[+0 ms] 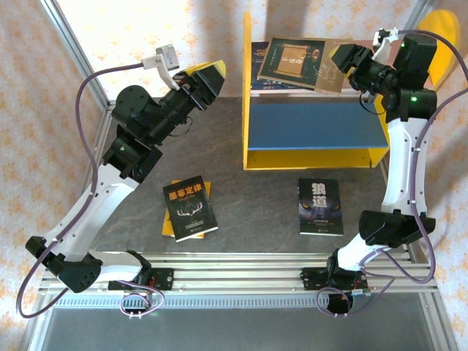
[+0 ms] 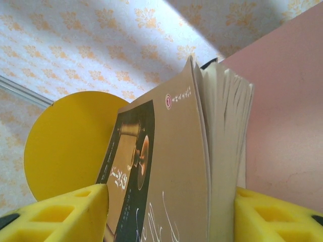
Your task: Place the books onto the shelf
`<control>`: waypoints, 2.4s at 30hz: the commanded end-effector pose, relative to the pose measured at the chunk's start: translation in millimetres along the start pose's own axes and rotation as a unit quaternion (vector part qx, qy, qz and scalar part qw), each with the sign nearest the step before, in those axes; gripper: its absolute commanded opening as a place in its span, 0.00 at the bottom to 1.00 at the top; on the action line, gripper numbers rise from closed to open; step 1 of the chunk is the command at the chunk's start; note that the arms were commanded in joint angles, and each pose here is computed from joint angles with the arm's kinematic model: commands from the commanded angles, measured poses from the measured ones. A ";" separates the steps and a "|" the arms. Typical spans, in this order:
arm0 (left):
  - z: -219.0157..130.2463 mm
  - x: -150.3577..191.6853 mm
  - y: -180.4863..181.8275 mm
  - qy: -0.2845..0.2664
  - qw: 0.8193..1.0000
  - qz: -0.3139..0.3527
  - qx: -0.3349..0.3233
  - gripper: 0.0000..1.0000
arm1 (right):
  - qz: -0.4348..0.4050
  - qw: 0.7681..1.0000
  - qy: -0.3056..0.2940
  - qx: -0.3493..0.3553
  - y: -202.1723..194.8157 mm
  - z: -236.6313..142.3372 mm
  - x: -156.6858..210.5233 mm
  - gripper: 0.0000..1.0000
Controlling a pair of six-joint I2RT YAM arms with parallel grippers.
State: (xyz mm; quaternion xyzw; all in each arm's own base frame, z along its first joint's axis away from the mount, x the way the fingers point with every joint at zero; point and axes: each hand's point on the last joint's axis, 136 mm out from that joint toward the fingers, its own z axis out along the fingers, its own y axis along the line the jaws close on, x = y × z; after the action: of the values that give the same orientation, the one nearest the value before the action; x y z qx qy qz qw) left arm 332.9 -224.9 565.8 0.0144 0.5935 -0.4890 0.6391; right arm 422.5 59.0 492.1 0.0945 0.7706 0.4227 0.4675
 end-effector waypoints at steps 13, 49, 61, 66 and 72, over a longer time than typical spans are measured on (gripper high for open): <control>1.3 -6.7 -8.3 -0.010 1.000 0.008 0.016 0.56 | -0.008 0.999 -0.032 -0.019 9.2 25.2 -17.9 0.60; 31.6 88.3 24.3 0.160 0.984 0.002 -0.075 0.54 | -0.081 0.991 -0.040 0.094 -0.5 -10.0 1.9 0.81; 44.9 108.6 18.4 0.181 0.981 -0.022 -0.058 0.53 | -0.090 0.991 -0.029 0.094 1.1 -17.9 13.0 0.72; 49.7 111.3 14.5 0.186 0.981 -0.028 -0.049 0.52 | -0.089 0.992 -0.025 0.084 2.7 -15.5 14.3 0.69; 53.5 113.2 12.6 0.191 0.980 -0.027 -0.047 0.52 | -0.086 0.994 -0.022 0.067 8.1 -12.3 13.7 0.65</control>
State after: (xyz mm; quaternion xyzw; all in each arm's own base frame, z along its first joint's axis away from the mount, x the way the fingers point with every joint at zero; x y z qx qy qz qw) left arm 364.4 -311.0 479.0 0.0513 0.7327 -0.4523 0.5059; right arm 410.5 57.4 478.3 0.0885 0.8033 0.3133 0.4987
